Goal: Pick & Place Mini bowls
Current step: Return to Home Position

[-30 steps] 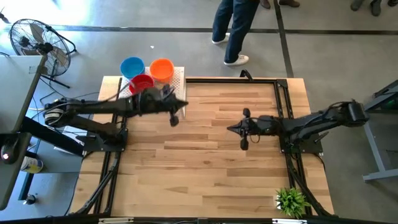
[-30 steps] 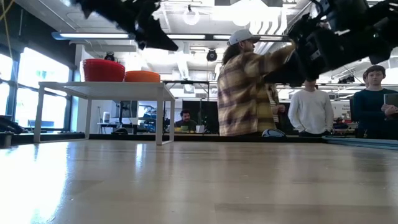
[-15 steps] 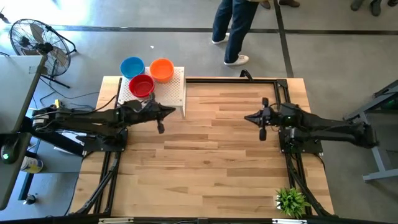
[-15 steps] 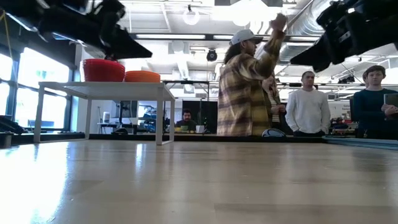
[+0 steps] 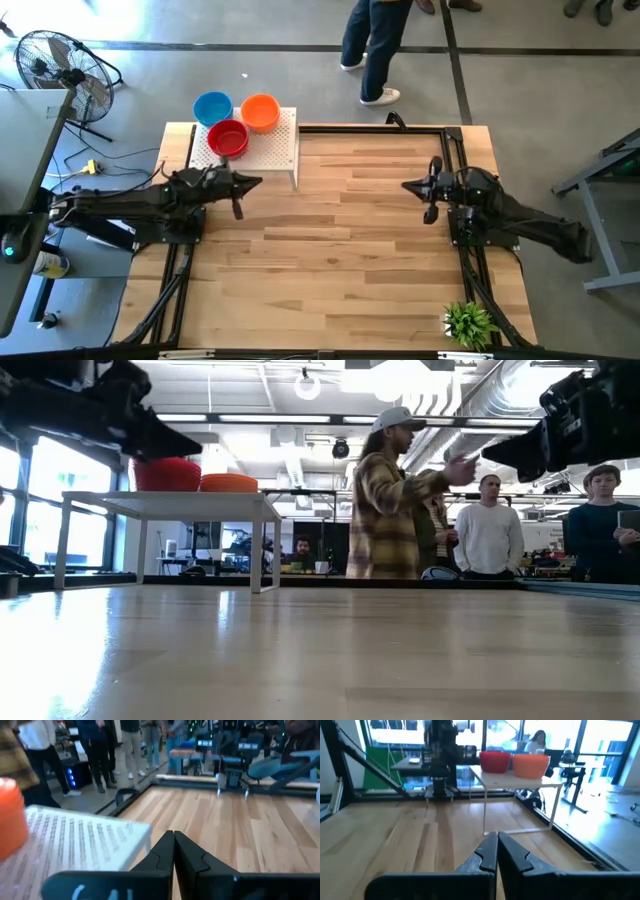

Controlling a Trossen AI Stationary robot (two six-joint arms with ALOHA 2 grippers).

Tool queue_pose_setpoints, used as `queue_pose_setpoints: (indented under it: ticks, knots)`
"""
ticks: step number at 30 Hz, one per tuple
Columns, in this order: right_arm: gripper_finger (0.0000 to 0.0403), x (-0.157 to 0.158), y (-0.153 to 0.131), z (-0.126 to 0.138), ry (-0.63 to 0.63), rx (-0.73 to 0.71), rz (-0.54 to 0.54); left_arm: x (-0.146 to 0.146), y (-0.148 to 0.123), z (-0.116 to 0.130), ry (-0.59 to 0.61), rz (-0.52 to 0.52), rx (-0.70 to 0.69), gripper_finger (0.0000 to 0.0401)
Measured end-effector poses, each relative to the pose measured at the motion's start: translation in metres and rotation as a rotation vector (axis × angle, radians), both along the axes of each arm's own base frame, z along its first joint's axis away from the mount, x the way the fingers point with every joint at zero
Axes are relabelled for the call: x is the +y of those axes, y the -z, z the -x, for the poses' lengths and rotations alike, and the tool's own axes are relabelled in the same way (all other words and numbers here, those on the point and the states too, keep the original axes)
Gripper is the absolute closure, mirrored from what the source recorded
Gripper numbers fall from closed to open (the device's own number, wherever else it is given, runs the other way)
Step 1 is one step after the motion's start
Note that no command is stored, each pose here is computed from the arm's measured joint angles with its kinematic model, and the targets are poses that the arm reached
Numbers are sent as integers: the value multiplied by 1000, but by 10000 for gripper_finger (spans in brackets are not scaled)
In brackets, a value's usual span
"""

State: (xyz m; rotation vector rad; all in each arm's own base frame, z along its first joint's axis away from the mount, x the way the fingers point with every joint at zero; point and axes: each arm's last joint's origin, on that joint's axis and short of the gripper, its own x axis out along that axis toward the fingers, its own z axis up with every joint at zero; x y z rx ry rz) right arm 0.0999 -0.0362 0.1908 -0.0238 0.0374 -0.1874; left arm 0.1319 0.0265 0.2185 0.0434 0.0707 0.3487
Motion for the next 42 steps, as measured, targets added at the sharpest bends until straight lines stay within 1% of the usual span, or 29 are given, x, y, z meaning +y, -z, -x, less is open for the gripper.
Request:
queue_pose_setpoints:
  ticks: [3,6,11,13,16,18,20,23,26,31,35,42]
  knots:
    - [403,-2,4,6,8,-34,5,-2,5,12,-10,11,-14,401]
    - [403,-3,7,11,21,-61,5,-3,9,24,-33,11,-59,401]
    - [403,-6,10,18,41,-57,-20,-5,18,41,-59,12,-84,401]
    - [403,-9,10,19,69,-53,-35,-5,20,47,-79,15,-101,401]
    - [403,-12,13,20,125,-74,-48,-4,25,47,-111,32,-60,401]
    - [403,-16,18,18,184,-126,-54,-4,28,47,-119,34,-32,401]
    - [403,-16,18,18,249,-131,-74,-3,32,47,-144,45,-33,401]
    - [403,-14,17,16,303,-150,-63,-3,38,45,-166,60,-27,401]
    - [403,-10,18,14,343,-131,-50,-2,41,43,-182,76,-88,401]
    - [403,-4,21,10,342,-86,-25,-1,42,42,-190,53,-102,401]
    - [402,-4,21,11,359,-88,-23,-2,43,41,-164,69,-99,401]
    - [402,-3,21,10,333,-86,-25,-3,44,40,-139,77,-87,401]
